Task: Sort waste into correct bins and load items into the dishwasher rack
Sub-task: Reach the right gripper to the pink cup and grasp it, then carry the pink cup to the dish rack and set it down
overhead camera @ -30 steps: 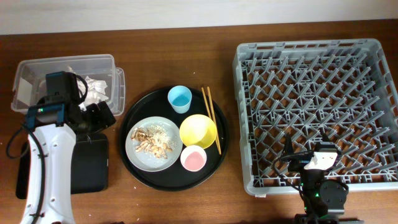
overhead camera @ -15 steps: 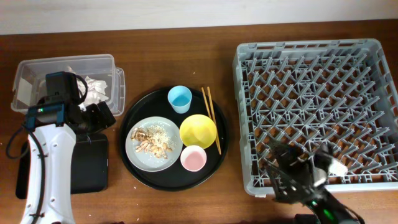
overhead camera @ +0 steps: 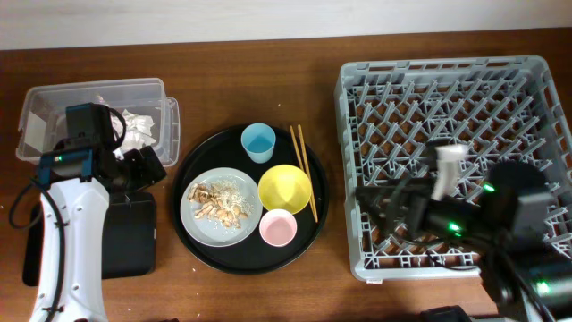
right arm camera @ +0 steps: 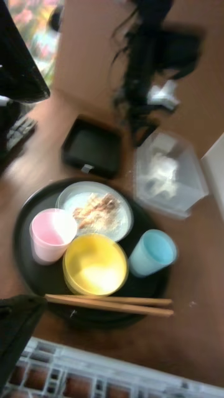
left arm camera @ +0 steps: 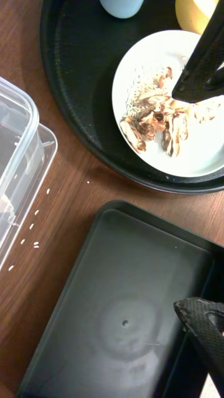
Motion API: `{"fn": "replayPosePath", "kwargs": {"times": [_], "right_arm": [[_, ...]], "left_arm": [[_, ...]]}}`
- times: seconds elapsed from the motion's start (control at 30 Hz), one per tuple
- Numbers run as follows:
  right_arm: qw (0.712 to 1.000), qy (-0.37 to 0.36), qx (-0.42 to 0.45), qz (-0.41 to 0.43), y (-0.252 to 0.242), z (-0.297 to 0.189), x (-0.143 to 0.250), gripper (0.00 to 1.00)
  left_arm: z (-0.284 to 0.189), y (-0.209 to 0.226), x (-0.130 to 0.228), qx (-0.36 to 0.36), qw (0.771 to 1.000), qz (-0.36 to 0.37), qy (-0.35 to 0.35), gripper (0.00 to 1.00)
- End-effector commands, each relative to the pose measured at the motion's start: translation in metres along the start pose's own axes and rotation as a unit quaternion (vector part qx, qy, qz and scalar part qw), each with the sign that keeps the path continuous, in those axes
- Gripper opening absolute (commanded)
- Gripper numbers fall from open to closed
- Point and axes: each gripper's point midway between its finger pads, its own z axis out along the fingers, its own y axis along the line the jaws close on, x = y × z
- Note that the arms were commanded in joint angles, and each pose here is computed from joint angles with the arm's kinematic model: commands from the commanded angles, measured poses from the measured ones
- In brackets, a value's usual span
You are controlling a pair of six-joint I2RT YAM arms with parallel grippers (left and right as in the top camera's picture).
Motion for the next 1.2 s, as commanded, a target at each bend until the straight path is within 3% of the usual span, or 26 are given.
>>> {"fn": "replayPosePath", "kwargs": {"times": [0.0, 0.17, 0.3, 0.47, 0.5, 0.53, 0.67, 0.73, 0.83, 0.9, 0.97, 1.0, 1.1, 1.17], "right_arm": [[0.990, 0.054, 0.074, -0.111, 0.011, 0.036, 0.013, 0.99], [0.939, 0.222, 0.159, -0.212, 0.046, 0.155, 0.103, 0.99], [0.905, 0.327, 0.170, -0.211, 0.039, 0.210, 0.156, 0.99], [0.886, 0.338, 0.209, -0.238, 0.016, 0.220, 0.163, 0.96], [0.885, 0.330, 0.221, -0.244, 0.012, 0.220, 0.159, 0.75], [0.884, 0.320, 0.238, -0.245, 0.005, 0.221, 0.157, 0.66], [0.889, 0.312, 0.259, -0.212, -0.019, 0.238, 0.178, 0.63], [0.887, 0.316, 0.267, -0.204, -0.025, 0.243, 0.184, 0.57], [0.888, 0.315, 0.268, -0.202, -0.025, 0.244, 0.184, 0.42], [0.890, 0.311, 0.276, -0.189, -0.027, 0.243, 0.185, 0.26], [0.889, 0.312, 0.282, -0.182, -0.030, 0.242, 0.187, 0.19], [0.892, 0.317, 0.270, -0.176, -0.024, 0.242, 0.188, 0.04], [0.911, 0.294, 0.233, -0.170, 0.009, 0.239, 0.165, 0.04], [0.921, 0.269, 0.211, -0.184, 0.041, 0.218, 0.128, 0.04]], "left_arm": [[0.000, 0.003, 0.000, -0.006, 1.000, -0.006, -0.002, 0.99], [0.000, 0.003, 0.000, -0.006, 1.000, -0.006, -0.002, 0.99], [0.000, 0.003, 0.000, -0.006, 1.000, -0.006, -0.002, 0.99], [0.000, 0.003, 0.000, -0.006, 1.000, -0.006, -0.002, 0.99], [0.000, 0.003, 0.000, -0.006, 1.000, -0.006, -0.002, 0.99], [0.000, 0.003, 0.000, -0.006, 1.000, -0.006, -0.002, 0.99], [0.000, 0.003, 0.000, -0.006, 1.000, -0.006, -0.002, 1.00], [0.000, 0.003, 0.000, -0.006, 1.000, -0.006, -0.002, 0.99], [0.000, 0.003, 0.000, -0.006, 1.000, -0.006, -0.002, 0.99], [0.000, 0.003, 0.000, -0.006, 1.000, -0.006, -0.002, 0.99], [0.000, 0.003, 0.000, -0.006, 1.000, -0.006, -0.002, 0.99], [0.000, 0.003, 0.000, -0.006, 1.000, -0.006, -0.002, 0.99], [0.000, 0.003, 0.000, -0.006, 1.000, -0.006, -0.002, 0.99], [0.000, 0.003, 0.000, -0.006, 1.000, -0.006, -0.002, 0.99]]}}
